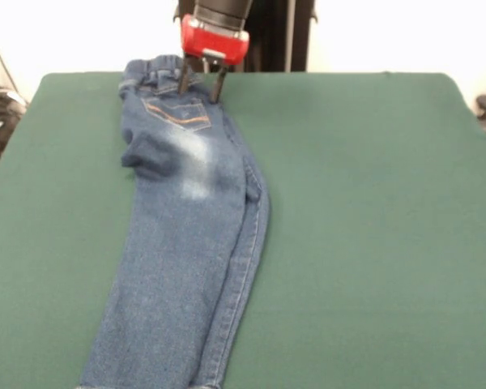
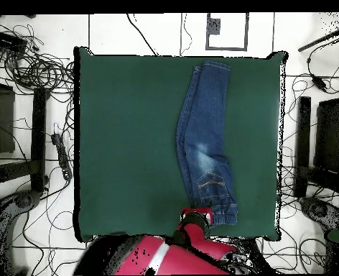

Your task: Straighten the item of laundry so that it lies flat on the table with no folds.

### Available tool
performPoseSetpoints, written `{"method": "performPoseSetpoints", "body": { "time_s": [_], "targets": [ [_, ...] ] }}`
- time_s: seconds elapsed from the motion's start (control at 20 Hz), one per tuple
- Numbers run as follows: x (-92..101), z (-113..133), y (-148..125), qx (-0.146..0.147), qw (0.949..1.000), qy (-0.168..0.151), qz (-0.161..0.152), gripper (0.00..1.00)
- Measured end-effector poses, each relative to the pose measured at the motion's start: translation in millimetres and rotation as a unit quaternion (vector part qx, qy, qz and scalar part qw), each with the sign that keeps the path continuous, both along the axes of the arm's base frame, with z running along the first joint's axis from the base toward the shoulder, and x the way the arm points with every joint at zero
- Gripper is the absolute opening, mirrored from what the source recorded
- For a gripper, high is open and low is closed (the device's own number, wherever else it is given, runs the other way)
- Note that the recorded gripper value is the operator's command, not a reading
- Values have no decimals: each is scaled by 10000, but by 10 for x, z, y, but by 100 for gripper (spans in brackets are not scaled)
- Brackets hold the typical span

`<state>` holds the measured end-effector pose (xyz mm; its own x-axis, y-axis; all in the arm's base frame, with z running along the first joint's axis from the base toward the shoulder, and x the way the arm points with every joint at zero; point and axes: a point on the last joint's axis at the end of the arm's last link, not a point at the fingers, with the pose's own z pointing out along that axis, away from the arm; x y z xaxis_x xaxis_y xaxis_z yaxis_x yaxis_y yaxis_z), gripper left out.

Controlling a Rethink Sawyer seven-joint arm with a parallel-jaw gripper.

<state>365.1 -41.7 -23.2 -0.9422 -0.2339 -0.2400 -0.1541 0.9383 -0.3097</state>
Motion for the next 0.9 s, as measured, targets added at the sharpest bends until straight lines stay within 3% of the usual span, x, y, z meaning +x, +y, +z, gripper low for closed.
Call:
{"method": "performPoseSetpoints", "body": {
  "time_s": [0.2,0.6,0.65,0.9],
  "targets": [
    [8,-91,-12,245,9995,-5,-182,100],
    [16,-121,-22,360,9989,-20,-298,100],
    [17,-123,-18,367,9989,-19,-298,0],
    [38,-119,6,394,9988,-44,-290,0]
  ]
}}
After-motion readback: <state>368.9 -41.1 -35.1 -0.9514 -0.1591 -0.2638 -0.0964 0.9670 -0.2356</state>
